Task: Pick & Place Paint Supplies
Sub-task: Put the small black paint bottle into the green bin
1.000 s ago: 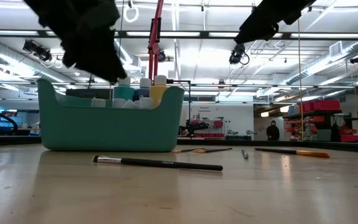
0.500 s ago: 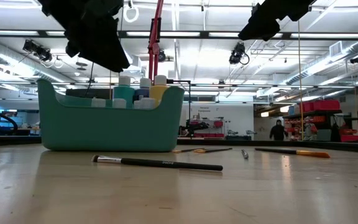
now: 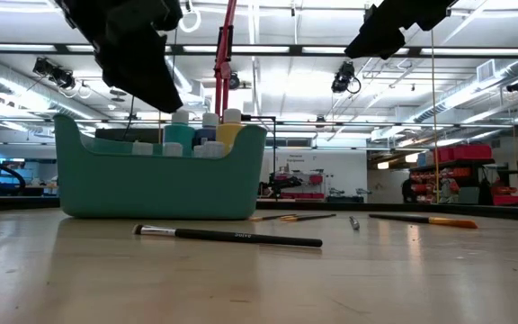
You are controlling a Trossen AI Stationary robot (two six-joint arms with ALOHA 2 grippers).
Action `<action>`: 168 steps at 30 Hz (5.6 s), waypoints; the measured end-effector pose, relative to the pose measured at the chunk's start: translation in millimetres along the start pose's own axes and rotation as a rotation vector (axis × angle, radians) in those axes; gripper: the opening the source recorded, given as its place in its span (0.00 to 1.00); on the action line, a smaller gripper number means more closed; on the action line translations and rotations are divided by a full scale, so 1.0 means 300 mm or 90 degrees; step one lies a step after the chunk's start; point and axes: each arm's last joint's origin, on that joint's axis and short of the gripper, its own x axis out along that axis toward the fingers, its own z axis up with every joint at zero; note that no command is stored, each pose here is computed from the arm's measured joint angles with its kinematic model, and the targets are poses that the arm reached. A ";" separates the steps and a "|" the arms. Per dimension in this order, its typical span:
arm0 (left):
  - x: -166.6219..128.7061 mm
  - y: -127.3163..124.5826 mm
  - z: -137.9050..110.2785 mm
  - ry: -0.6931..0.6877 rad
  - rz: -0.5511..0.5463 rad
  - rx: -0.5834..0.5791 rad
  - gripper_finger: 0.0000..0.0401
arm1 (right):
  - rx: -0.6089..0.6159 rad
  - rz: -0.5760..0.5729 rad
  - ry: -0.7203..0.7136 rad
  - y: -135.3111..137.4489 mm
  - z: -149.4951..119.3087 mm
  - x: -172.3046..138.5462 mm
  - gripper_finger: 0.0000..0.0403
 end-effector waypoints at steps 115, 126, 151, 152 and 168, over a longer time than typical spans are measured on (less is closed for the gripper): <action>-0.015 -0.069 0.096 -0.115 -0.188 -0.125 0.40 | -0.359 0.094 -0.061 0.110 -0.018 0.214 0.38; -0.019 -0.074 0.107 -0.141 -0.192 -0.110 0.40 | -0.298 0.088 -0.093 -0.091 0.103 0.253 0.38; -0.036 -0.070 0.113 -0.139 -0.222 -0.070 0.40 | -0.116 0.149 0.104 -0.189 0.080 0.548 0.40; -0.036 -0.070 0.113 -0.139 -0.222 -0.071 0.40 | -0.116 0.150 0.107 -0.189 0.076 0.553 0.40; -0.039 -0.073 0.111 -0.138 -0.225 -0.071 0.40 | -0.141 0.144 0.111 -0.188 0.063 0.575 0.46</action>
